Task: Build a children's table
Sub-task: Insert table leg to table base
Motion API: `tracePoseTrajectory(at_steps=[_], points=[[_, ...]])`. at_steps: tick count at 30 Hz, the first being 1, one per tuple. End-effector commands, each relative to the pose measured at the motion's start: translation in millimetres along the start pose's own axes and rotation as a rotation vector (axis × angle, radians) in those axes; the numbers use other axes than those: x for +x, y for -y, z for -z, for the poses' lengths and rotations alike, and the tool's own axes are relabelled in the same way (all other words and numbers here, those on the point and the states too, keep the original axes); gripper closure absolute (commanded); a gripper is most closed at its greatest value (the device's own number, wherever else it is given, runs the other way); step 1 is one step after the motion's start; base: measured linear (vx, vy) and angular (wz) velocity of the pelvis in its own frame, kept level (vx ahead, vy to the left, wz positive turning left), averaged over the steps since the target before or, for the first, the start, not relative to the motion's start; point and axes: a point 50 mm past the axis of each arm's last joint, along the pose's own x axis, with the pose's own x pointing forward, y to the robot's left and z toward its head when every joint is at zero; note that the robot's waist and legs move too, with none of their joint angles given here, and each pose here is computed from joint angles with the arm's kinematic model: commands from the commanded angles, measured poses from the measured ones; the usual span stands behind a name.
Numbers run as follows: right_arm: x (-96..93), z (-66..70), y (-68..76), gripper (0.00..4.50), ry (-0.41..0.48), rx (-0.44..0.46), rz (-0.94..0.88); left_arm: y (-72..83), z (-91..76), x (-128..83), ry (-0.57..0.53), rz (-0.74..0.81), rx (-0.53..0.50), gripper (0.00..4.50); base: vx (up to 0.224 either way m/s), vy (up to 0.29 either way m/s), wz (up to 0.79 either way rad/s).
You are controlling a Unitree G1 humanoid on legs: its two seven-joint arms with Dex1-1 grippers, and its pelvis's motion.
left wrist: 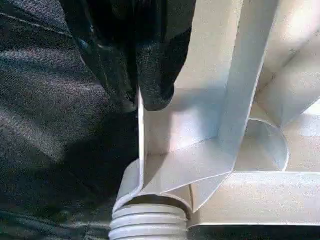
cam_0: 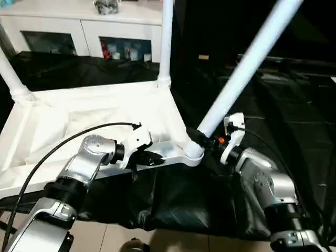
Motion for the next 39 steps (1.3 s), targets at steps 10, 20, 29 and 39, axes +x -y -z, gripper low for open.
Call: tracePoseTrajectory(at_steps=[10,20,29,39], points=[[5.6,5.3,-15.2,2.61,-0.188,-0.197,-0.063,-5.2,-1.5,-1,-0.017,-0.039,0.018,4.5,0.0,0.0,0.0],[18.0,-6.7,0.8,2.61,-0.169,-0.2,-0.009,-3.5,2.0,-5,-0.038,-0.024,0.031,4.5,0.0,0.0,0.0],[23.5,-24.0,8.0,2.61,-0.11,-0.188,0.01,-5.3,-0.2,-7,-0.044,-0.036,0.04,4.5,0.0,0.0,0.0],[26.8,-16.4,9.8,2.61,-0.154,-0.172,-0.041,-6.8,-3.2,-10,-0.051,-0.034,0.056,4.5,0.0,0.0,0.0]])
